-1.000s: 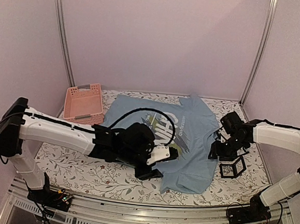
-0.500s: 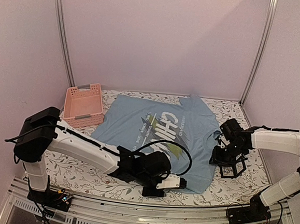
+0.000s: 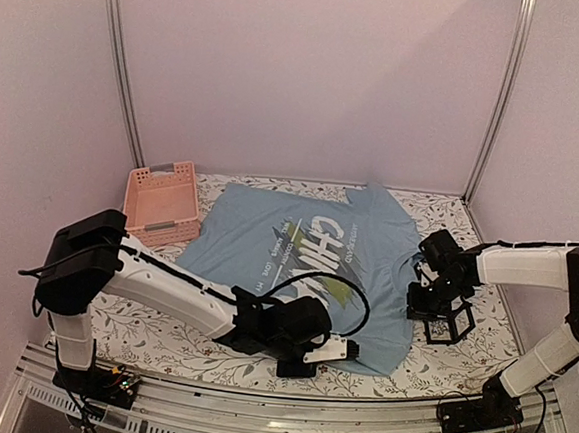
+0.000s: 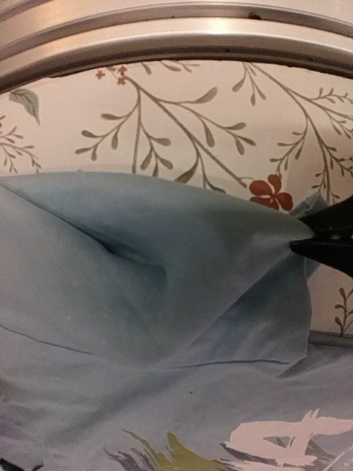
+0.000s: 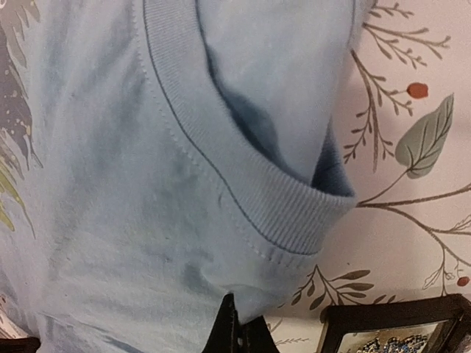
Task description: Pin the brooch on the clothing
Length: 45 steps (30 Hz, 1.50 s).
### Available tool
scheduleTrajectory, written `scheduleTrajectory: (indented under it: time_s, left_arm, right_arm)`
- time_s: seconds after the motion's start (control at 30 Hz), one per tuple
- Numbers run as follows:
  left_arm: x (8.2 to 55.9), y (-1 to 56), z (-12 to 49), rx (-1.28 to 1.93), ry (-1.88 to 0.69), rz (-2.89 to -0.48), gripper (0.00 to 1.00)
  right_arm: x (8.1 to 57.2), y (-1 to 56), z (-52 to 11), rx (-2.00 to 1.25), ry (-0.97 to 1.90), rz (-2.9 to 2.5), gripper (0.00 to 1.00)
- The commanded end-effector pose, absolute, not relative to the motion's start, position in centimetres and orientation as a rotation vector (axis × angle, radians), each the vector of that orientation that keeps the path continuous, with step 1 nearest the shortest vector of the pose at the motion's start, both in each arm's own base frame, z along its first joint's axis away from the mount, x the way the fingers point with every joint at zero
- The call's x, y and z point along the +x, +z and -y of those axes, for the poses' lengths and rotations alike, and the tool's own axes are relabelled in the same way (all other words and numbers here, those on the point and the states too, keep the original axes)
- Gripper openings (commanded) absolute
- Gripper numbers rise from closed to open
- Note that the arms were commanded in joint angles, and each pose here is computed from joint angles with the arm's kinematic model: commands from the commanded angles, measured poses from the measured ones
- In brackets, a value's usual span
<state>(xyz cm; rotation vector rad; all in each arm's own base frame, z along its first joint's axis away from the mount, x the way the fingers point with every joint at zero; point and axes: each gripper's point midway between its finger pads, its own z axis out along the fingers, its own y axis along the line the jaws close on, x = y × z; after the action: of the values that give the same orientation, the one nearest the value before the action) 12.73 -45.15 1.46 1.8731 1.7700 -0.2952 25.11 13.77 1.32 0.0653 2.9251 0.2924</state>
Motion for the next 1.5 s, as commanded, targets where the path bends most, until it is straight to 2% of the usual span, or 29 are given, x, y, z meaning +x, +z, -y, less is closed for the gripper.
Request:
scheduleTrajectory:
  time_s: [0.0,0.17,0.4,0.5,0.63,0.7,0.83,0.93,1.03,1.1,1.17,1.3,1.47]
  left_arm:
    - [16.1,2.5,44.9,1.722,-0.223,-1.816,0.0]
    - [19.1,4.8,44.4,1.571,-0.269,-1.844,0.0]
    - [20.6,4.0,44.7,1.569,-0.287,-1.856,0.0]
    - [20.4,3.7,44.9,1.59,-0.299,-1.857,0.0]
    - [20.0,3.9,45.1,1.589,-0.332,-1.861,0.0]
    - [19.9,4.0,45.0,1.587,-0.341,-1.859,0.0]
    - [19.6,3.8,44.9,1.598,-0.353,-1.86,0.0]
    - [19.6,3.6,44.6,1.595,-0.347,-1.862,0.0]
    - [19.4,3.5,44.4,1.595,-0.354,-1.872,0.0]
    - [19.0,3.4,44.2,1.599,-0.377,-1.879,0.0]
    - [18.6,3.5,44.2,1.605,-0.404,-1.88,0.0]
    - [17.4,3.2,44.2,1.638,-0.464,-1.89,0.0]
    - [15.5,3.4,44.4,1.688,-0.541,-1.885,0.0]
  right_arm:
    - [28.6,4.4,-14.9,0.017,0.293,-2.812,0.0]
    - [33.1,7.6,-15.9,-0.051,0.273,-2.72,0.0]
    - [39.0,8.0,-16.4,-0.116,0.212,-2.644,0.01]
    - [39.6,5.8,-16.8,-0.149,0.193,-2.691,0.07]
    - [39.9,4.6,-16.6,-0.157,0.15,-2.729,0.32]
    - [39.8,4.9,-15.9,-0.157,0.099,-2.736,0.4]
    - [37.7,6.6,-14.9,-0.179,-0.057,-2.735,0.44]
    - [33.3,7.2,-16.6,-0.307,-0.164,-2.73,0.45]
    - [27.7,6.1,-19.7,-0.434,-0.075,-2.773,0.39]
    - [24.3,5.2,-21.4,-0.456,0.036,-2.813,0.29]
    - [21.9,4.4,-23.3,-0.449,0.203,-2.841,0.2]
    - [19.0,3.0,-26.1,-0.439,0.491,-2.862,0.12]
    - [16.3,-0.3,-22.7,-0.34,0.27,-3.023,0.02]
